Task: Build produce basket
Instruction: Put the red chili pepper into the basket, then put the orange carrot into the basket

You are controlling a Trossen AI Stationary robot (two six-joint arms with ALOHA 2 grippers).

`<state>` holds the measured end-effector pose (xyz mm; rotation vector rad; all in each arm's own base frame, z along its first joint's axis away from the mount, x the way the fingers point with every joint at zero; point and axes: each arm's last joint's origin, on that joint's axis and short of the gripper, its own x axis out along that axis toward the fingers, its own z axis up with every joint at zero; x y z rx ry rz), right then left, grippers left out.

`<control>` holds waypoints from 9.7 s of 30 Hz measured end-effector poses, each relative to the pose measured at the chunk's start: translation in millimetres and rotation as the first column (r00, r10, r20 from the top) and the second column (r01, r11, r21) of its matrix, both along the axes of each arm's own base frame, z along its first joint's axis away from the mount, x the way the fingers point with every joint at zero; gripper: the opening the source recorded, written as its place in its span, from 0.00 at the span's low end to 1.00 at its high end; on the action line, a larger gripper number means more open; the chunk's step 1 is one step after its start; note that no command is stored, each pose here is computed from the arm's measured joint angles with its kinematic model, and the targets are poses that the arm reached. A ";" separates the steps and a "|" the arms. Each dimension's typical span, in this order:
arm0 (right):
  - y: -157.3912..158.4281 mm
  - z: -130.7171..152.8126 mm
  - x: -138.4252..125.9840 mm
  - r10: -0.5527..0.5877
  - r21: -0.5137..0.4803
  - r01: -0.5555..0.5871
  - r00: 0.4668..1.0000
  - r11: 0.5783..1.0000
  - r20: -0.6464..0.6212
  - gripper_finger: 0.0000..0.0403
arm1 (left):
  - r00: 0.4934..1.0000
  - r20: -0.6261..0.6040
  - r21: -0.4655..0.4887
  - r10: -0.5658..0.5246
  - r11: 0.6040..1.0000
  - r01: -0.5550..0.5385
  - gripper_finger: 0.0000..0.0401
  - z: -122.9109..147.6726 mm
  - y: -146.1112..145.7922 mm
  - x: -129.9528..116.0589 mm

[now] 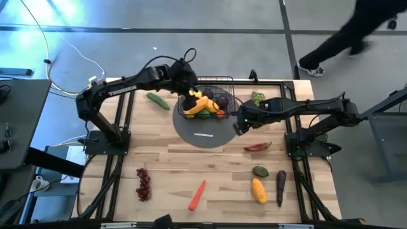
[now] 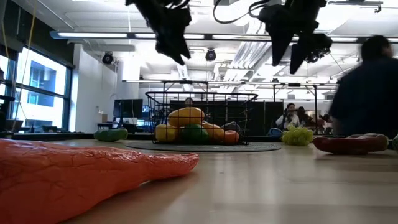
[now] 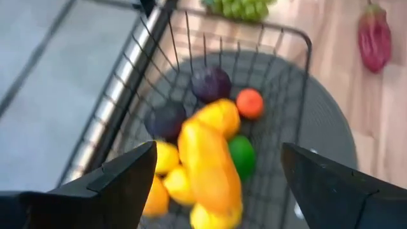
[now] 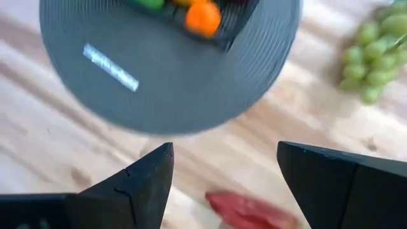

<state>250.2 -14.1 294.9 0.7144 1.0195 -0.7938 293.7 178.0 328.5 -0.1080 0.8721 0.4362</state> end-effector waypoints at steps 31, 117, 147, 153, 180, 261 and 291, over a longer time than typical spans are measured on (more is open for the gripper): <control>51.9 -34.8 -10.3 0.702 0.143 -0.696 0.652 0.704 -0.286 0.65 | 0.950 -0.210 -0.106 -0.232 0.971 0.214 0.81 -15.6 -70.4 -9.2; -83.1 0.4 56.0 0.178 -0.437 0.021 0.895 0.899 0.409 0.19 | 0.988 -0.128 0.119 -0.089 0.987 0.104 0.81 19.6 -71.7 -30.1; -111.4 -66.0 75.4 0.052 -0.257 0.019 0.962 0.966 0.267 0.36 | 0.991 -0.134 0.126 -0.005 0.992 0.022 0.81 19.5 -51.4 -39.3; -113.7 -66.0 74.5 0.016 -0.238 0.054 0.959 0.970 0.282 0.49 | 0.991 -0.134 0.125 -0.004 0.992 0.021 0.81 19.5 -51.1 -39.5; -45.2 -7.0 56.1 0.034 -0.117 0.025 0.876 0.993 0.481 0.55 | 0.993 -0.112 -0.055 0.033 0.998 -0.040 0.81 25.4 -100.7 -46.2; 98.0 -38.7 -4.2 0.449 0.107 -0.440 0.889 0.892 -0.093 0.55 | 0.904 -0.167 -0.458 0.394 0.781 -0.425 0.81 -93.2 -317.4 41.1; 97.1 -40.9 -3.4 0.429 0.072 -0.424 0.899 0.903 -0.088 0.55 | 0.902 -0.235 -0.537 0.362 0.725 -0.431 0.81 -186.8 -348.0 83.0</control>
